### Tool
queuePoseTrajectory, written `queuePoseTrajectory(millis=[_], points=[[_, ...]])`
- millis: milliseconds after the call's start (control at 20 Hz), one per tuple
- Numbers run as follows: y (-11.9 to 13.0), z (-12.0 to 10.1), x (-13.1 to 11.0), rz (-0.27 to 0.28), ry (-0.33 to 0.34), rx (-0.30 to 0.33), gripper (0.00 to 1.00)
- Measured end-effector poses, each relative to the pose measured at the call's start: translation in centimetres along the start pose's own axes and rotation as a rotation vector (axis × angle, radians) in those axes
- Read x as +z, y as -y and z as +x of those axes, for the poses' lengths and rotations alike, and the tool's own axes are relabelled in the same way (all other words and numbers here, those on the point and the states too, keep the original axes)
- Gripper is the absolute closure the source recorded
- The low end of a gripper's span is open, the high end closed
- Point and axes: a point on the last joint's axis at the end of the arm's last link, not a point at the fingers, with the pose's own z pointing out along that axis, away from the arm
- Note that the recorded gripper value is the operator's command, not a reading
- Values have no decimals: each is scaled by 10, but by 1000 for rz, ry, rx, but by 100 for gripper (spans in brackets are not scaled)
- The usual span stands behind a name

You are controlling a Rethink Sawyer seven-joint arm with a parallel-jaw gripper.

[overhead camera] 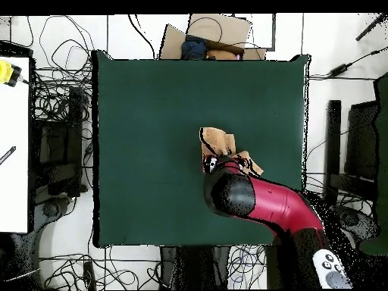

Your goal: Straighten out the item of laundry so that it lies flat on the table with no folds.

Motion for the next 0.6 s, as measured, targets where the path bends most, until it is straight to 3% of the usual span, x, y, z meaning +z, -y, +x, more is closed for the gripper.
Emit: queuePoseTrajectory(millis=[600], points=[[13, 1, 0, 7, 0, 22, 100]])
